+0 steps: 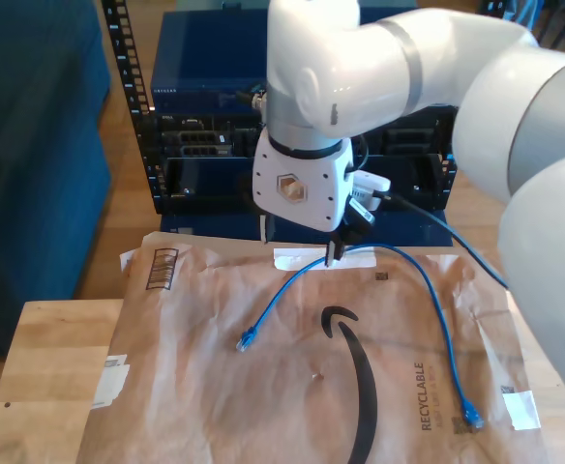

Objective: Grab the cable and plug it in

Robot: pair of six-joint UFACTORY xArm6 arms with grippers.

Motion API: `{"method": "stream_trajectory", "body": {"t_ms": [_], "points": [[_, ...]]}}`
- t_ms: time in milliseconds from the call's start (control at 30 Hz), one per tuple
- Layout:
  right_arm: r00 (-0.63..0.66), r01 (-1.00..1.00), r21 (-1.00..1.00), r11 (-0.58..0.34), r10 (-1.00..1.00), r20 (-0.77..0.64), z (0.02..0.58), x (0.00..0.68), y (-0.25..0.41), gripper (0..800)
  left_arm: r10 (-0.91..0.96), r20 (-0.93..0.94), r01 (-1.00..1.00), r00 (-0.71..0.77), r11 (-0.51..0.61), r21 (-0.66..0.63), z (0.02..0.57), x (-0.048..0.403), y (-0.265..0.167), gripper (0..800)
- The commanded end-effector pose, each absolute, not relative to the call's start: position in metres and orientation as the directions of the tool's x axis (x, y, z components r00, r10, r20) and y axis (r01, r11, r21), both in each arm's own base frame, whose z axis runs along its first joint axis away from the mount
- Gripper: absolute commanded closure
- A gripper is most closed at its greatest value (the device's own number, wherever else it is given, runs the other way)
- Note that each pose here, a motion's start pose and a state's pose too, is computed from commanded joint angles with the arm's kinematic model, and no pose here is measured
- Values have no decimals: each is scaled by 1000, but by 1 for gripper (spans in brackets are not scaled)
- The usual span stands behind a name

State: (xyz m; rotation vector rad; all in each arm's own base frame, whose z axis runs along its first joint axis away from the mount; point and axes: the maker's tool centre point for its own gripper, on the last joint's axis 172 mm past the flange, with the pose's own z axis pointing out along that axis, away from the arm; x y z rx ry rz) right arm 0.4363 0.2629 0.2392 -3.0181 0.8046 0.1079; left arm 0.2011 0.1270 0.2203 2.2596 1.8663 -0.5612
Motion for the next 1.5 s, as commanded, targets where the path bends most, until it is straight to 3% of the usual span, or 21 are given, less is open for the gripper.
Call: {"method": "stream_trajectory", "body": {"t_ms": [767, 933, 1500], "points": [[850, -522, 20, -853, -522, -70, 133, 443, 300, 9, 908, -390, 972, 150, -208, -109, 217, 204, 126, 0], [806, -584, 55, -810, -587, -76, 106, 442, 297, 9, 908, -391, 972, 152, -209, -109, 217, 204, 126, 0], [801, -589, 68, -805, -593, -82, 70, 437, 295, 19, 906, -396, 971, 150, -209, -112, 216, 204, 125, 0]]}}
